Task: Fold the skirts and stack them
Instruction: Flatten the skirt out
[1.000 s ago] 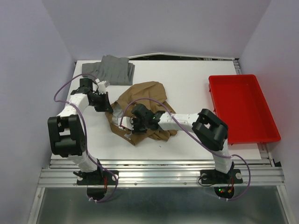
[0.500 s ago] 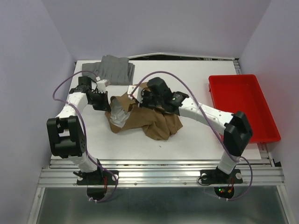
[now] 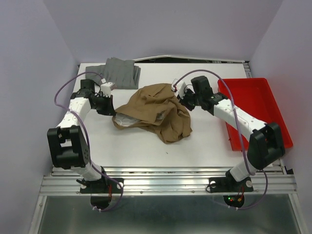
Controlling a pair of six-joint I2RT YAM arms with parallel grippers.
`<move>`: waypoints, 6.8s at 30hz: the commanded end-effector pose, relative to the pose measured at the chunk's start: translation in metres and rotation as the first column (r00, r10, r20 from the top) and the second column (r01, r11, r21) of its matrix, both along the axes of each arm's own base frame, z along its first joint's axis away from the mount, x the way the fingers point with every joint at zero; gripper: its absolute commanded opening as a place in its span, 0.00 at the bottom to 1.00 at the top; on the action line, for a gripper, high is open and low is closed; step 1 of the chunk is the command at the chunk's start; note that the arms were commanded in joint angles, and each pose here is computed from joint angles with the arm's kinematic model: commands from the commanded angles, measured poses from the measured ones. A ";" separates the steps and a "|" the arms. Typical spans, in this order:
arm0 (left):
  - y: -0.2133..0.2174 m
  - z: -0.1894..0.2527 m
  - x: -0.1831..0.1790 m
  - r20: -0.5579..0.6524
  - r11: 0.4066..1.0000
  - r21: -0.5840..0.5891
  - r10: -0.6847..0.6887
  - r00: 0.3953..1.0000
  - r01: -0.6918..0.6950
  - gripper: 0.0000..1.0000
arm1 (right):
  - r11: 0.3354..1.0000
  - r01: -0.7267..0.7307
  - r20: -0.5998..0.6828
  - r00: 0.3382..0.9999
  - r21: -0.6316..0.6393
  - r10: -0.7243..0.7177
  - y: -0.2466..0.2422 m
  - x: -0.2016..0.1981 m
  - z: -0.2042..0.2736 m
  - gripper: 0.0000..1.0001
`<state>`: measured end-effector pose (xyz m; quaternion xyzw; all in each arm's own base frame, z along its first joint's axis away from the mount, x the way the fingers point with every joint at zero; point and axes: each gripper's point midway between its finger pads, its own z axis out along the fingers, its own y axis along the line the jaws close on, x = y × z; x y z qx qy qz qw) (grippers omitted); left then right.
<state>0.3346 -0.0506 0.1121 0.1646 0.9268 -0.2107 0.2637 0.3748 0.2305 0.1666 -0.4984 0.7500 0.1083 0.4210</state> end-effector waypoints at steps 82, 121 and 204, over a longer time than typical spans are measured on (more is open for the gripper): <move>0.023 -0.080 -0.049 0.300 0.289 0.799 -0.951 0.067 0.527 0.76 | 0.909 -0.378 0.395 0.819 -0.175 0.417 0.112 -0.021 0.054 0.01; -0.023 -0.076 -0.067 0.293 0.190 0.898 -0.931 -0.216 0.397 0.04 | 0.967 -0.247 0.307 0.918 -0.060 0.253 0.101 0.004 0.051 0.01; 0.038 0.032 0.089 0.225 0.969 -0.230 0.148 0.963 -0.096 0.99 | 0.785 0.533 -0.744 0.653 0.316 -0.143 -0.008 0.088 -0.057 0.86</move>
